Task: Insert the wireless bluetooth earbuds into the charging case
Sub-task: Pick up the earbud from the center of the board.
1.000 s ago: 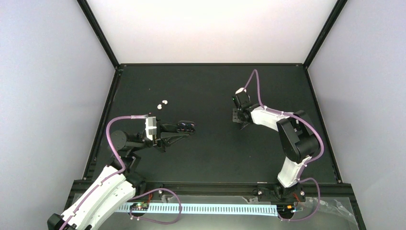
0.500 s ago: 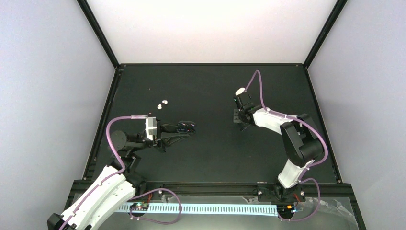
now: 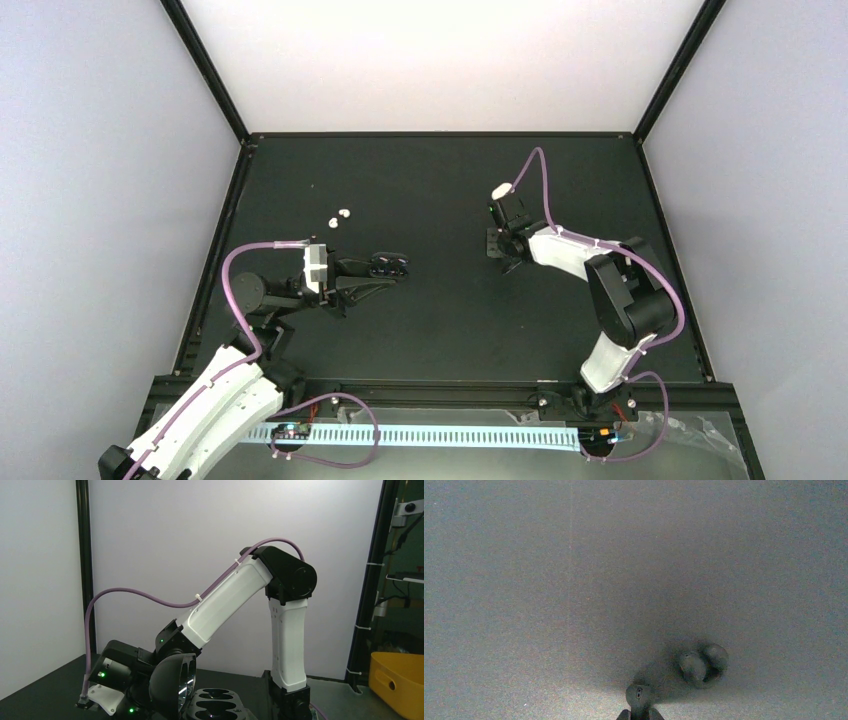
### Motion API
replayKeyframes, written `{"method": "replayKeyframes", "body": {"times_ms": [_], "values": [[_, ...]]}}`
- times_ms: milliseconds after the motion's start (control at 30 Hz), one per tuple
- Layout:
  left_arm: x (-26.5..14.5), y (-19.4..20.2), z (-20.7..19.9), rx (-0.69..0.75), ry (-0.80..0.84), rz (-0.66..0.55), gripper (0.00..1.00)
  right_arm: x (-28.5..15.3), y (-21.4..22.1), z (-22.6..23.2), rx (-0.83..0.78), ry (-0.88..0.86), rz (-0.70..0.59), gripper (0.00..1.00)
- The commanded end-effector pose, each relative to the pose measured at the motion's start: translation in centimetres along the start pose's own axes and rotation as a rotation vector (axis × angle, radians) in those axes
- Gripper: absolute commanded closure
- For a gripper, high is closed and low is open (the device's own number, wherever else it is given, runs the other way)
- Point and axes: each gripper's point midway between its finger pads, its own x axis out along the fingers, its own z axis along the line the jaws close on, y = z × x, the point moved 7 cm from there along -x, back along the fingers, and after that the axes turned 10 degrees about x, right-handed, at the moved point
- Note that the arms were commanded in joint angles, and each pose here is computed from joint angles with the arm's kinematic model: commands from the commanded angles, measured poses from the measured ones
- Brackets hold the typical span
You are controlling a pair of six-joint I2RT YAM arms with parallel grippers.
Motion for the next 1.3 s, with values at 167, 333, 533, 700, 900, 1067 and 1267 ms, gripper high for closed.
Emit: {"method": "replayKeyframes", "body": {"times_ms": [167, 333, 533, 700, 900, 1067, 1267], "values": [[0.0, -0.8, -0.3, 0.036, 0.015, -0.024, 0.98, -0.7, -0.3, 0.2, 0.009, -0.026, -0.024, 0.96], [0.0, -0.8, -0.3, 0.035, 0.015, -0.024, 0.98, -0.9, -0.4, 0.2, 0.006, -0.03, -0.028, 0.99], [-0.1, -0.9, -0.5, 0.042, 0.02, -0.027, 0.99, -4.3, -1.7, 0.8, 0.05, -0.096, -0.086, 0.99], [-0.1, -1.2, -0.9, 0.047, 0.049, -0.04, 0.98, -12.3, -3.8, 3.5, 0.005, -0.315, -0.207, 0.99], [0.2, -1.5, -1.2, 0.048, 0.098, -0.023, 0.98, -24.7, -3.6, 5.2, -0.195, -0.741, -0.327, 0.99], [0.7, -1.6, -1.6, 0.042, 0.166, -0.01, 0.98, -33.2, -0.6, 5.0, -0.475, -1.004, -0.382, 0.99], [1.4, -2.1, -2.1, 0.061, 0.226, -0.019, 0.99, -39.7, 1.9, 4.5, -0.781, -1.008, -0.435, 0.99]]}}
